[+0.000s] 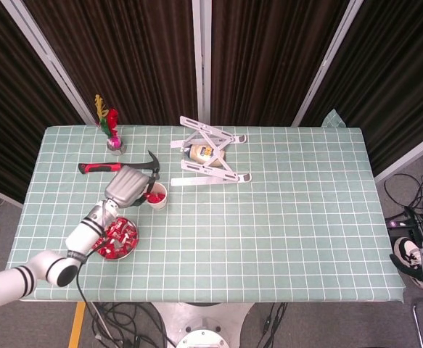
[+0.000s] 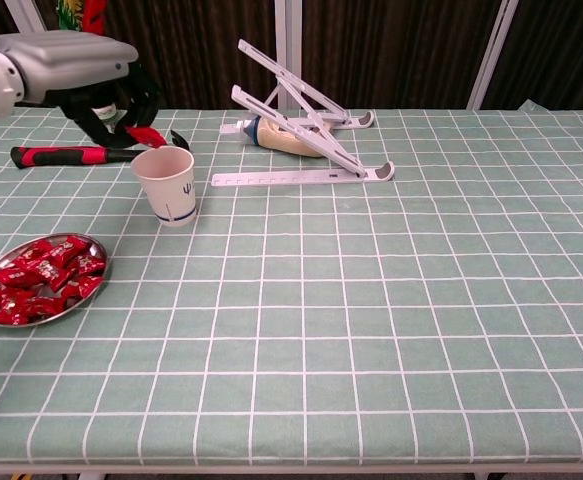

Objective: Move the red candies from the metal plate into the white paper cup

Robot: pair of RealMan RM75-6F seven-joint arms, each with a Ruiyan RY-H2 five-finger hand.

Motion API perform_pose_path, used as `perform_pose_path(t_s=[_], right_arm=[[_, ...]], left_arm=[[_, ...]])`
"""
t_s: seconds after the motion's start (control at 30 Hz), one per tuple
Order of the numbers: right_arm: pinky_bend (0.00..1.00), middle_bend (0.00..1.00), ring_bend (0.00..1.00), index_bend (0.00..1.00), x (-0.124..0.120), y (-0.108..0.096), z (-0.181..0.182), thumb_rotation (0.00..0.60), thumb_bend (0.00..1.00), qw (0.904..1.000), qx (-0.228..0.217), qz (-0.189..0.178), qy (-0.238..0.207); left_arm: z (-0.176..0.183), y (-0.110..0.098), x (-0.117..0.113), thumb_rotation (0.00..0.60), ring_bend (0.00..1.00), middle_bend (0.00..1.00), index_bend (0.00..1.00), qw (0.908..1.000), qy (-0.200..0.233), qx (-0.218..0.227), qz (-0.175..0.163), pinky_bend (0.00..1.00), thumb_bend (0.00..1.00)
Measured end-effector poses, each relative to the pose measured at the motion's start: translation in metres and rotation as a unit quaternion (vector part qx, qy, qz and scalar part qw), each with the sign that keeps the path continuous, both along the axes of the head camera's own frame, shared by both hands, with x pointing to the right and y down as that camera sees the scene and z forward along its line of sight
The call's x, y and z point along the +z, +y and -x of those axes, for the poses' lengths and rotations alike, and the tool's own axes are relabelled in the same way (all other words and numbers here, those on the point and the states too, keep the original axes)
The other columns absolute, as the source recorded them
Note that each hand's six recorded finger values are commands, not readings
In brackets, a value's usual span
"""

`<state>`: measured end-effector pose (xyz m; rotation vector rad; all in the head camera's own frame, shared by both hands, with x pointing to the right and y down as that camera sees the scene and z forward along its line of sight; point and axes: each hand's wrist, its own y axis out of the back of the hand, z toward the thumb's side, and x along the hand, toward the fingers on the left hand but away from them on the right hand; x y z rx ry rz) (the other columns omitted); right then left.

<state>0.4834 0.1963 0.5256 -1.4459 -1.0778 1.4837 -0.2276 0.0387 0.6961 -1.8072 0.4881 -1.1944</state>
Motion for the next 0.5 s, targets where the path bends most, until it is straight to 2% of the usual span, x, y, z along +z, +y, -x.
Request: perform_pose_path(t_s=[0.27, 0.5], right_arm=[[0.44, 0.3, 0.16, 0.08, 0.0, 0.001, -0.004, 0.6, 0.1, 1.0, 0.006, 0.0, 0.002], [0.44, 0.3, 0.16, 0.08, 0.001, 0.001, -0.005, 0.6, 0.1, 1.0, 0.008, 0.002, 0.002]], left_arm=[[-0.015, -0.012, 0.017, 0.6, 0.97, 0.73, 0.67, 0.9977, -0.057, 0.025, -0.029, 1.0, 0.51], [-0.021, -0.011, 0.022, 0.6, 0.97, 0.72, 0.65, 0.9984, -0.051, 0.018, -0.016, 1.0, 0.51]])
